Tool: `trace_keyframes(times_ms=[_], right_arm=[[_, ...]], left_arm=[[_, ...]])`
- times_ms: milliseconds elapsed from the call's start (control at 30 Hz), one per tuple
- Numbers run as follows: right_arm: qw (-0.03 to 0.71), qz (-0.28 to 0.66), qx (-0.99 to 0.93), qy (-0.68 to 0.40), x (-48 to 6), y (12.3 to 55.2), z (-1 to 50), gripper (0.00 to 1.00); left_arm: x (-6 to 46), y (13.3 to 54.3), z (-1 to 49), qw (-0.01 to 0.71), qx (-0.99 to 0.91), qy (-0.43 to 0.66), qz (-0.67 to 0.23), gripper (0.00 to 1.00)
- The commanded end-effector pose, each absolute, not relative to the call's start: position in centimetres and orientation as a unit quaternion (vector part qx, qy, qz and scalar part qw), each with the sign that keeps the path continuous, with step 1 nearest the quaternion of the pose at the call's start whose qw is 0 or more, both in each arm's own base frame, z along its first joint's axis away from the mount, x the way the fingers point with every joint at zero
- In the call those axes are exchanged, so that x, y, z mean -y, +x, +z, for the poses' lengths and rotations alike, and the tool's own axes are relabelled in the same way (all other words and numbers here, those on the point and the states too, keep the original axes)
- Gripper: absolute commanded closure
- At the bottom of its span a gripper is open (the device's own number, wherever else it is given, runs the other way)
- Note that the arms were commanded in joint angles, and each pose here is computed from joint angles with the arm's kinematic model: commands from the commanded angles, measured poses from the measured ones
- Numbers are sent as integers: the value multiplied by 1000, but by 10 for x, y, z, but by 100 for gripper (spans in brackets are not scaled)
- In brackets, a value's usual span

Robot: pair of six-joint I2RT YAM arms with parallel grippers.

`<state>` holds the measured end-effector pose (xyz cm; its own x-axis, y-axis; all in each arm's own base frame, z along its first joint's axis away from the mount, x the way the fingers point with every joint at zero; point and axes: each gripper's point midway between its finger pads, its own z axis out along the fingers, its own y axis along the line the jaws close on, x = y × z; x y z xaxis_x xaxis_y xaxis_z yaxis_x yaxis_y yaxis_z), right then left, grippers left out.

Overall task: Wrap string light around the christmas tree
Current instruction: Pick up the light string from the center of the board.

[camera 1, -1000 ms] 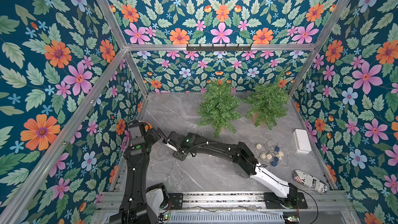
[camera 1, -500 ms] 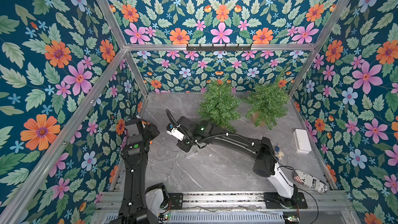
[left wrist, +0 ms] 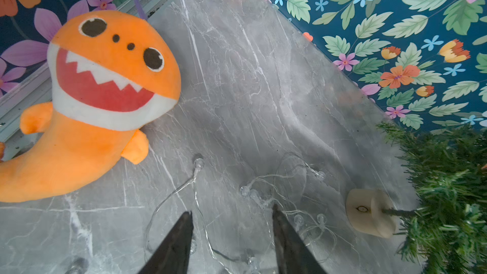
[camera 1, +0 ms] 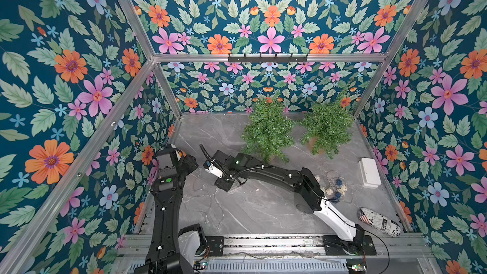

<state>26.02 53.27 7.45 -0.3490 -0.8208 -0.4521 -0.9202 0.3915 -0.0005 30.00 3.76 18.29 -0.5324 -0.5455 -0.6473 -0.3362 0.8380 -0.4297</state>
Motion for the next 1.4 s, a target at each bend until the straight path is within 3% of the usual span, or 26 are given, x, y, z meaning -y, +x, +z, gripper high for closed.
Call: trace_keyframes(times_ms=[0,167,267,400,500,800,1000,1367], right_arm=[[180,111,-801,-559,-529,260,61,41],[176,99,-799,-567,-529,264,48,52],[179,101,-797,-567,-530,265,53,70],[203,123,-796,-557,-531,263,81,90],[210,153,-803,-536,-525,258,120,96],[244,251,-821,-450,-471,242,240,97],[270,287,-831,-393,-436,242,290,98],[322,318,-835,-314,-375,231,346,98]], left_arm=[[-37,303,187,422,-863,-246,-127,49],[-36,303,185,421,-863,-245,-130,49],[-36,302,184,421,-864,-245,-131,49],[-36,302,185,422,-863,-244,-130,49],[-36,303,192,426,-863,-240,-129,49],[2,305,239,455,-857,-157,-187,50],[54,288,284,531,-816,-45,-222,49],[114,253,255,520,-795,55,-307,54]])
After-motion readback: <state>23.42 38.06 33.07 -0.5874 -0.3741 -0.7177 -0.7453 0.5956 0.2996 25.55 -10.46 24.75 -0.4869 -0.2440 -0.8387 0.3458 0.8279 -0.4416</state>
